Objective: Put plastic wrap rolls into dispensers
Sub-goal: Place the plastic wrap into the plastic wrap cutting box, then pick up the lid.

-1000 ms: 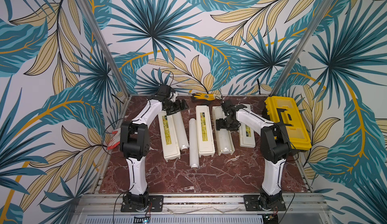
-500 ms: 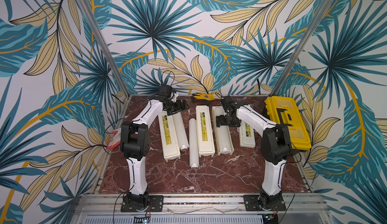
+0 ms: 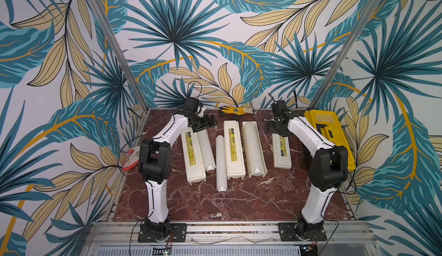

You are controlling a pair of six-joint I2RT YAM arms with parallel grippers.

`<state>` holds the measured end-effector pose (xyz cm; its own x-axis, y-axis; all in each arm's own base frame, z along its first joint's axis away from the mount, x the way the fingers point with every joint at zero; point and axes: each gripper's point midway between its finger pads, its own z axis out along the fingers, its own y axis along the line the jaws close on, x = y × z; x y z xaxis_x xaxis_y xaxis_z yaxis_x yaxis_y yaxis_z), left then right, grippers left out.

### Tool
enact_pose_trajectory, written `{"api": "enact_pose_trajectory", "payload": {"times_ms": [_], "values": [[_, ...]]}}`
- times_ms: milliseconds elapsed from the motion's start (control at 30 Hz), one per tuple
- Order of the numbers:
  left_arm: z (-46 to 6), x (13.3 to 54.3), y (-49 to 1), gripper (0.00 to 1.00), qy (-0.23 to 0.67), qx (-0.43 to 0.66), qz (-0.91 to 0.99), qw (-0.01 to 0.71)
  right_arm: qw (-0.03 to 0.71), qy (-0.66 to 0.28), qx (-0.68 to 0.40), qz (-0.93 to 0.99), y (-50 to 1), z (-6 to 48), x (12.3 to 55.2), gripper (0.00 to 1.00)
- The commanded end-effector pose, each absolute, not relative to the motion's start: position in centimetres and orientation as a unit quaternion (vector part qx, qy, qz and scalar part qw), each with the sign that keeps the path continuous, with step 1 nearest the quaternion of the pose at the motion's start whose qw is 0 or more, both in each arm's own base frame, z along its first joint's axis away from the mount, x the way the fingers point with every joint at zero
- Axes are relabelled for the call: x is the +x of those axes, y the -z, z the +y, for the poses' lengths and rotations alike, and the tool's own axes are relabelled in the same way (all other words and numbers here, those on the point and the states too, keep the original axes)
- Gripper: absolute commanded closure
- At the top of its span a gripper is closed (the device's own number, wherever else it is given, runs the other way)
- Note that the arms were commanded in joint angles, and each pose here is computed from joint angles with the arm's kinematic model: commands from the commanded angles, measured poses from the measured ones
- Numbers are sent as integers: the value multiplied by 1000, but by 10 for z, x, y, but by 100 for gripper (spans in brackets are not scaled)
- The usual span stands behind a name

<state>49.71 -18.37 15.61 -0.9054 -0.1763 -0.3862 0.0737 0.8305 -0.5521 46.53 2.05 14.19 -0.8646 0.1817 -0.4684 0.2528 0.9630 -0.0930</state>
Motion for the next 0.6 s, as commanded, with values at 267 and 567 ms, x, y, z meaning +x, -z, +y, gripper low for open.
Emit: {"api": "enact_pose_trajectory", "payload": {"times_ms": [267,567], "values": [[-168,529,-180,1,249,-55,923,288,181,-9,143,973,-74,-18,498,1],[-166,545,-190,0,251,-41,917,307,137,-24,132,981,-47,-27,511,1]]}}
